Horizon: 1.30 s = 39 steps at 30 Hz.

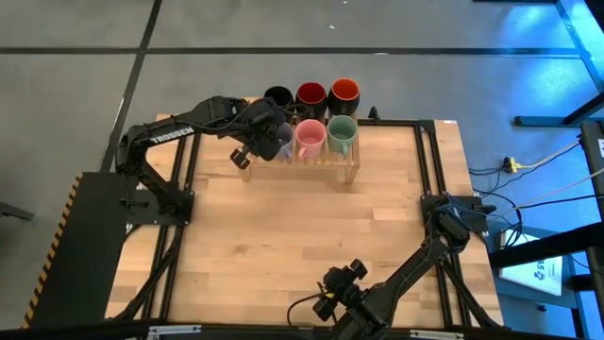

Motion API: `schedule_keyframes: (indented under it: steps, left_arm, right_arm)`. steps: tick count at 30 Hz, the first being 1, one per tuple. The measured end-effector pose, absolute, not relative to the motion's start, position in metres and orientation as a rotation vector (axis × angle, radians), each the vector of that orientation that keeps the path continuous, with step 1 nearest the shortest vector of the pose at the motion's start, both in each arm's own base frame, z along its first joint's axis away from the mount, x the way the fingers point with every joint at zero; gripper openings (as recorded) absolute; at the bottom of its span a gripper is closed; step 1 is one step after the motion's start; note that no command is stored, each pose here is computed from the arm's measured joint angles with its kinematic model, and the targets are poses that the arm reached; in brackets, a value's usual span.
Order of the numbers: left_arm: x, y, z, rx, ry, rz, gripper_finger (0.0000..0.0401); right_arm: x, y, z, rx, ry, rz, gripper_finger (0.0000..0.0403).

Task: Place coffee mugs
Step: Put the blue mugs on the shelf, then return to Home Position

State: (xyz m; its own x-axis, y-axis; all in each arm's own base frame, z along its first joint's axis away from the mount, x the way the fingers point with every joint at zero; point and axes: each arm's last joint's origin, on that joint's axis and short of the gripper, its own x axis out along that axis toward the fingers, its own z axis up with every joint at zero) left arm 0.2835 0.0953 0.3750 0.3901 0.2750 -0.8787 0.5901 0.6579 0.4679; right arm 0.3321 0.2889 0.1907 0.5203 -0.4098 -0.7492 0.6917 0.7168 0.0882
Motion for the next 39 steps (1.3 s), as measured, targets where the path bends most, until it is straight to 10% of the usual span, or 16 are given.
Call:
schedule_keyframes:
  steps: [21,31,39]
  left_arm:
    - [0.272,0.077,0.396,0.826,1.14,-0.048,0.0088]
    - [0.217,0.021,0.457,0.167,0.712,-0.054,0.0077]
    - [0.159,-0.009,0.404,0.016,0.627,0.003,0.001]
  right_arm:
    - [0.332,0.288,0.191,0.396,0.756,-0.686,0.0227]
    - [0.329,0.273,0.211,0.241,0.785,-0.695,0.0227]
    - [0.342,0.215,0.25,-0.005,0.809,-0.732,0.0201]
